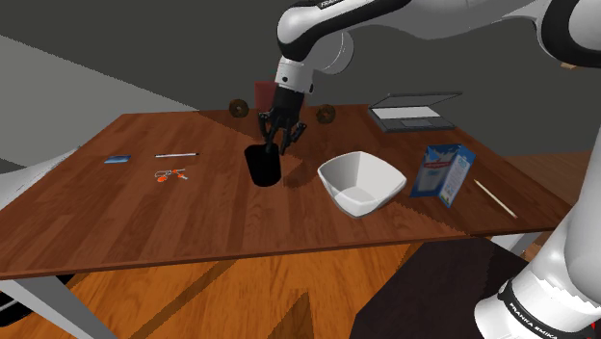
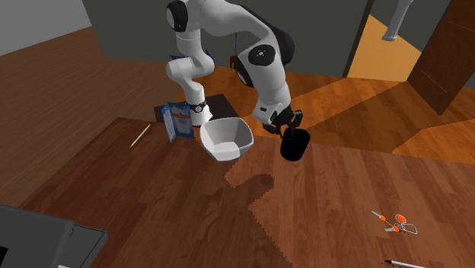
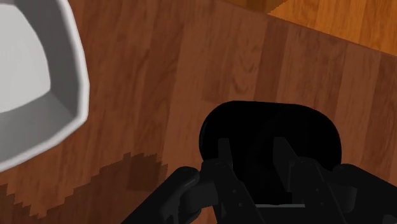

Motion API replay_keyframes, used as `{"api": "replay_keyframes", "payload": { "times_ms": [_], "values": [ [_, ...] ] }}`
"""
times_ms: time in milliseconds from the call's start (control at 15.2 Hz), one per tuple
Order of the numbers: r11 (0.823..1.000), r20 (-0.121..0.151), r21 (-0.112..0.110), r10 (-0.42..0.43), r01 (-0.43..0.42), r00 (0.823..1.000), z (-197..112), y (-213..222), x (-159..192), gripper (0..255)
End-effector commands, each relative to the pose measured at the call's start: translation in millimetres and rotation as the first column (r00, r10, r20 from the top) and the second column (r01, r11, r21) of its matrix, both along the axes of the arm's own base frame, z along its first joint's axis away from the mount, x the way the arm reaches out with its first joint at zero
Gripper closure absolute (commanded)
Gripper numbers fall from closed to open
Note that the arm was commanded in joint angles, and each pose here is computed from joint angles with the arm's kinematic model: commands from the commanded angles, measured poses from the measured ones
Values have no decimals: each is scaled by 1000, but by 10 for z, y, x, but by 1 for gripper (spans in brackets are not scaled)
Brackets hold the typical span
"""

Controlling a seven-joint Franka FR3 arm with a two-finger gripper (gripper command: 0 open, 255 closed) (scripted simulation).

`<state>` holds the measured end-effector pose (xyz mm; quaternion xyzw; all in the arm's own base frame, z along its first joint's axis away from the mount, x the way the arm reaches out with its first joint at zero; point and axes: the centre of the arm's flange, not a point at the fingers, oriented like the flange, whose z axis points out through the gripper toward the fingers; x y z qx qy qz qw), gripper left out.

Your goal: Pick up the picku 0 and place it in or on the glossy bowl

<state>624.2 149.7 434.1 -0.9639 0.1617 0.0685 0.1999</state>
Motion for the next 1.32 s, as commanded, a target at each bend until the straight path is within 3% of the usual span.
{"api": "replay_keyframes", "payload": {
  "times_ms": [0, 1056, 1254],
  "values": [
    [1000, 1, 0, 0, 0, 1000, 121, 0, -4, 255],
    [1000, 1, 0, 0, 0, 1000, 927, -1, -4, 255],
    [1000, 1, 0, 0, 0, 1000, 992, -286, -270, 255]
  ]
}}
